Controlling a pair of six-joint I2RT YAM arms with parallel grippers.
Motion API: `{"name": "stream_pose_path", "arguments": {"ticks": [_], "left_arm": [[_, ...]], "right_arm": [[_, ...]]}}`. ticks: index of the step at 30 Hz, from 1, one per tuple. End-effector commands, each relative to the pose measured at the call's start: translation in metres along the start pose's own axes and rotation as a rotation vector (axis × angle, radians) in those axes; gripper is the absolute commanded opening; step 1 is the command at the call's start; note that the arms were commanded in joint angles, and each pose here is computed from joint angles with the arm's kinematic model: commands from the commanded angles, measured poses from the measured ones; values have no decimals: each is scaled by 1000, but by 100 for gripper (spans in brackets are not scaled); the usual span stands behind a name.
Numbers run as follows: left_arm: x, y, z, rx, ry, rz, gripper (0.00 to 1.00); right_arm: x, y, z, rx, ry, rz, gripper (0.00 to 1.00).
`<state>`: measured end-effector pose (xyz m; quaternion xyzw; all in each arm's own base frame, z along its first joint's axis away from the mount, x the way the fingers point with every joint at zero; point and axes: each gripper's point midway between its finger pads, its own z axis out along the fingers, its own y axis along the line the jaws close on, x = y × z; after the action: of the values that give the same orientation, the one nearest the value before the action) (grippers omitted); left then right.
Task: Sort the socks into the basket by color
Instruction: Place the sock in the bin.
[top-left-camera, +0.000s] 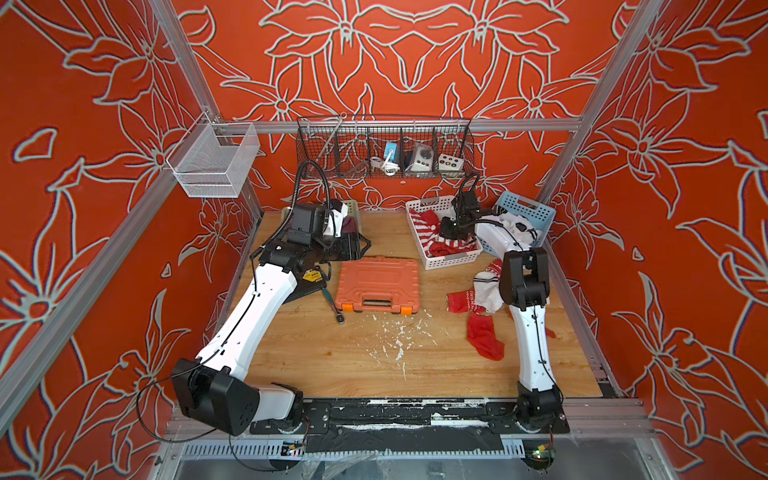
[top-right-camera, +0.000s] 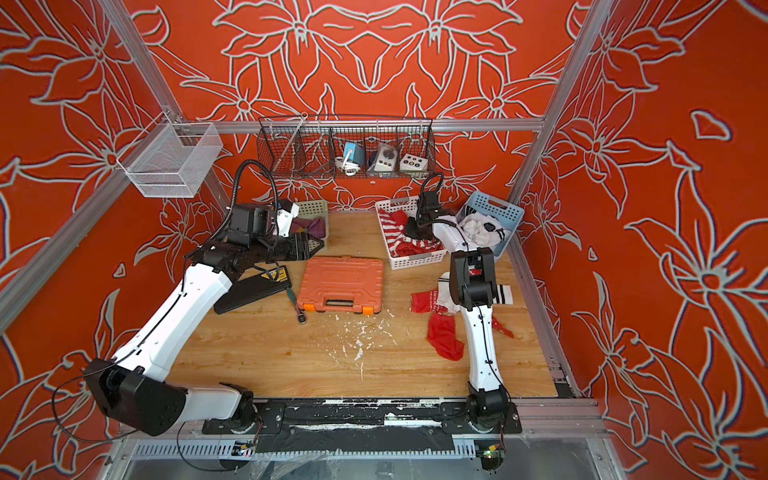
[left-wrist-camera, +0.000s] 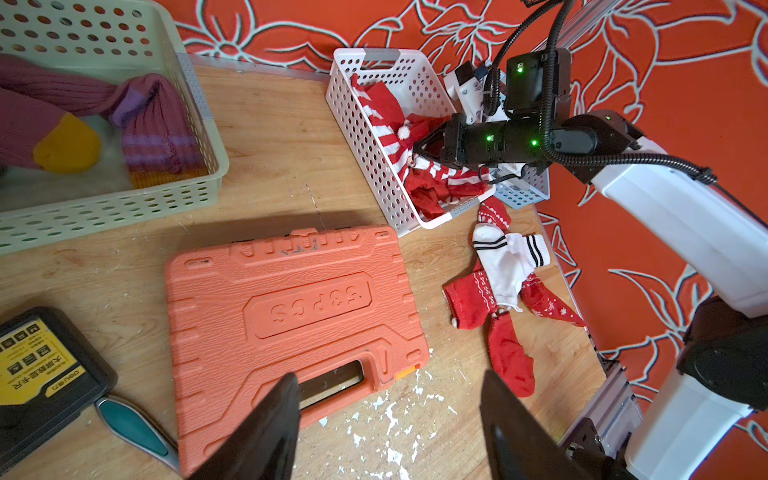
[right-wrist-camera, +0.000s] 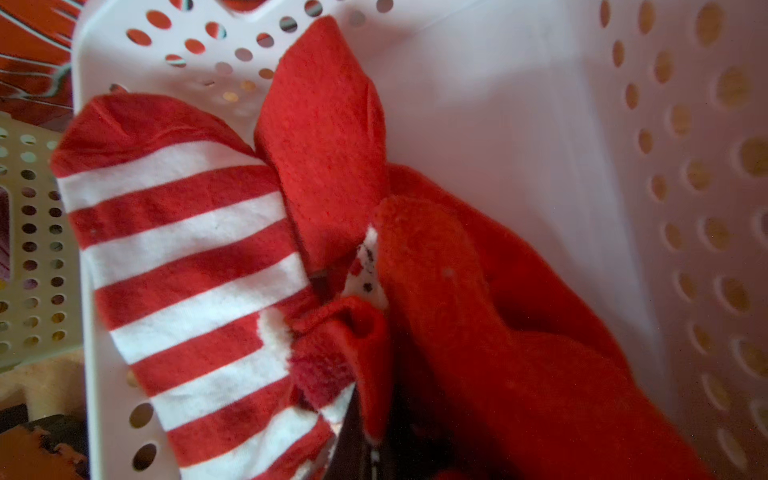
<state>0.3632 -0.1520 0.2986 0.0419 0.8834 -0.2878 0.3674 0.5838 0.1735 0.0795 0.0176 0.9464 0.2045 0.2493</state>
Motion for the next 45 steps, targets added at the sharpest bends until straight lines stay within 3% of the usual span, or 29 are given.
{"name": "stream_pose_path", "arguments": {"ticks": [1,6,17,24,34,45], "left_arm": [[-8,-2,-2,8,-12,11,67],[-8,1,-1,-6,-11,12,68],[-2,11,1,-24,7,-29,72],[-1,14,4,-29,17,-34,73],[-7,19,6,-50,-1,4,74],[-17,16,14,-29,-2,10,74]], "right_arm": [[7,-1,8,14,33,-6,0],[7,8,3,-6,32,-8,1],[-2,18,-38,22,-12,-41,68],[-3,30,-74,0,-54,-62,98],[18,52,-131,-81,-94,-98,98],[70,41,-193,-4,-69,-93,98]]}}
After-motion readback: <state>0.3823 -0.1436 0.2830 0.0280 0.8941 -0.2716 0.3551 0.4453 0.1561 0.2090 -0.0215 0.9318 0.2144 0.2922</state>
